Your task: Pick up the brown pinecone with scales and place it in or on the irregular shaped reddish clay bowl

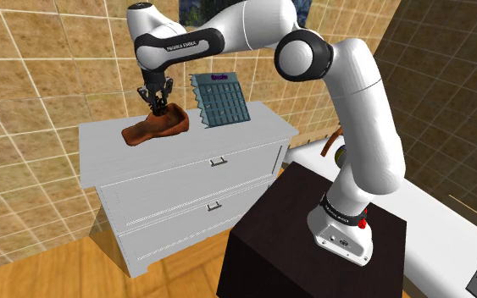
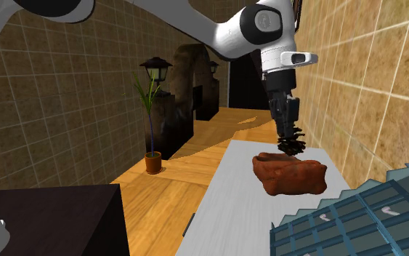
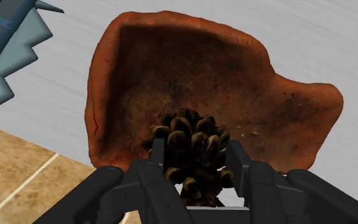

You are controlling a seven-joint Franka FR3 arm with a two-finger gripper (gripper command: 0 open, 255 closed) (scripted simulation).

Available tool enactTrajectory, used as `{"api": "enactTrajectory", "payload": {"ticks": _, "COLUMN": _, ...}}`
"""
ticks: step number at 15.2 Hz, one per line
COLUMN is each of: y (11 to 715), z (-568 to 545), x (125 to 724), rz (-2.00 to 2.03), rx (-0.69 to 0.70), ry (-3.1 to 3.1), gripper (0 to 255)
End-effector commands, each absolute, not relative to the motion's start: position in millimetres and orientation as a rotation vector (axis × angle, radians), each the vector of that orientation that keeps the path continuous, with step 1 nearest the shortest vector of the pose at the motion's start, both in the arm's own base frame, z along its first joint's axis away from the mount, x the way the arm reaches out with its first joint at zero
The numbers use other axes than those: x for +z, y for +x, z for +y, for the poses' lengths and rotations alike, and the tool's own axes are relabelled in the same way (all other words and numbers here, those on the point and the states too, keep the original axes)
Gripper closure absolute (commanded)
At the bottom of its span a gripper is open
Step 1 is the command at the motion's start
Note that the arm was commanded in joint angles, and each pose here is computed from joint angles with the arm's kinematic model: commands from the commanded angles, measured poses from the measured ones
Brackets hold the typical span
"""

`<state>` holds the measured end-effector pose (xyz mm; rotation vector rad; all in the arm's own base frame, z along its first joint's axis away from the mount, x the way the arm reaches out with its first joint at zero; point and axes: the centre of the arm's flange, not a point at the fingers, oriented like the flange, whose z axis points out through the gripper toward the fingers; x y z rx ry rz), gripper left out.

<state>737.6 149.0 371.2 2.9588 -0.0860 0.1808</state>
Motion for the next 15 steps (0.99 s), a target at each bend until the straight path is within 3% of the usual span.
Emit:
{"api": "enactTrajectory", "payload": {"ticks": 1, "y": 737, "z": 150, "x": 369, "rz": -0.086, "rx": 0.182, "ry": 2.959, "gripper": 255}}
{"api": "enactTrajectory", "payload": {"ticks": 7, "y": 737, "z": 150, "x": 369, "rz": -0.086, "rx": 0.182, "ry": 2.959, "gripper": 255}}
{"api": "enactTrajectory", "payload": {"ticks": 8, "y": 737, "z": 150, "x": 369, "rz": -0.086, "rx": 0.182, "ry": 2.959, "gripper": 0}}
{"api": "enactTrajectory", "payload": {"ticks": 13, "y": 737, "z": 149, "x": 369, "rz": -0.086, "rx": 0.182, "ry": 2.959, "gripper": 0}}
{"api": "enactTrajectory", "payload": {"ticks": 15, "y": 734, "z": 154, "x": 395, "rz": -0.086, "rx": 0.182, "ry": 2.959, "gripper": 0}}
